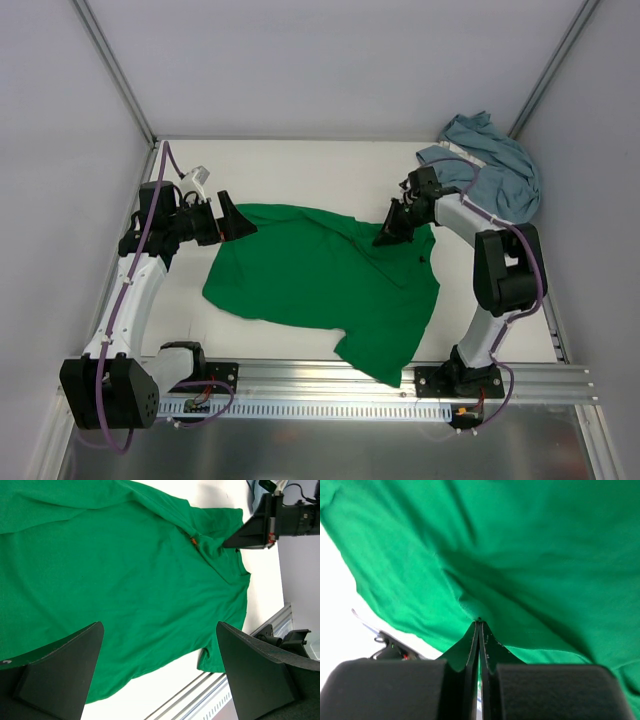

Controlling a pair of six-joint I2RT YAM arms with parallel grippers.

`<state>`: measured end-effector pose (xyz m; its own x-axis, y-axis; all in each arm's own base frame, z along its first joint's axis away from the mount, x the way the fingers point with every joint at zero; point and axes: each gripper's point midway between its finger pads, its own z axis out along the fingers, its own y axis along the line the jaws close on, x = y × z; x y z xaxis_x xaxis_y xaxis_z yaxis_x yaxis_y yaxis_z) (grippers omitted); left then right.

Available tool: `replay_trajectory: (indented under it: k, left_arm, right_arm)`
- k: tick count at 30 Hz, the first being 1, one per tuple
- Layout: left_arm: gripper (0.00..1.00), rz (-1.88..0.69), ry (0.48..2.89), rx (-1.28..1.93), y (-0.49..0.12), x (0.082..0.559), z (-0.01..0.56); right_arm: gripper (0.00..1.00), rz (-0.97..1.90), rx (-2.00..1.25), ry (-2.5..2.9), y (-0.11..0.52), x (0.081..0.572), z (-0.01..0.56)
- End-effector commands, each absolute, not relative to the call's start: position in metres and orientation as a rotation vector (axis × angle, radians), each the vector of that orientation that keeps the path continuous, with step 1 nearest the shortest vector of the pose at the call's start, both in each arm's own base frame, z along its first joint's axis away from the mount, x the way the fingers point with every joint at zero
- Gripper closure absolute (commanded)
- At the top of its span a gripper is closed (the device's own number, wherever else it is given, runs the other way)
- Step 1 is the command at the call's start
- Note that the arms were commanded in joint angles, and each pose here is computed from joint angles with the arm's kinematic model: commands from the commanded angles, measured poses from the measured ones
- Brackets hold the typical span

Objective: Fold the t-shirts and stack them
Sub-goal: Fold the flattened tshirt in 1/3 of the way

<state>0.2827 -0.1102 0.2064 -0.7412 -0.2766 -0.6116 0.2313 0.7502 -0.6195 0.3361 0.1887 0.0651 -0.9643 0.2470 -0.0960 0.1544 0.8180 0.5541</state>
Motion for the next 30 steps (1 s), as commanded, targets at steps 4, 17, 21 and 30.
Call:
replay_trajectory:
  k: [4, 17, 21, 30]
  left_arm:
    - [0.01, -0.909, 2.2, -0.026, -0.11, 0.287, 0.209]
    - [0.01, -0.881, 2.189, -0.024, -0.107, 0.294, 0.212]
    - [0.01, -0.796, 2.204, -0.043, -0.097, 0.302, 0.201]
    - [0.19, -0.803, 2.404, -0.288, -0.056, 0.352, 0.134]
  right_arm:
    - [1.0, 0.965, 0.186, 2.852, 0.207, 0.297, 0.082]
    - [0.43, 1.086, -0.065, 2.968, 0.264, 0.22, 0.058]
    - [0.4, 1.079, -0.081, 2.938, 0.263, 0.218, 0.069]
    - [0.39, 0.985, -0.149, 2.813, 0.248, 0.219, 0.123]
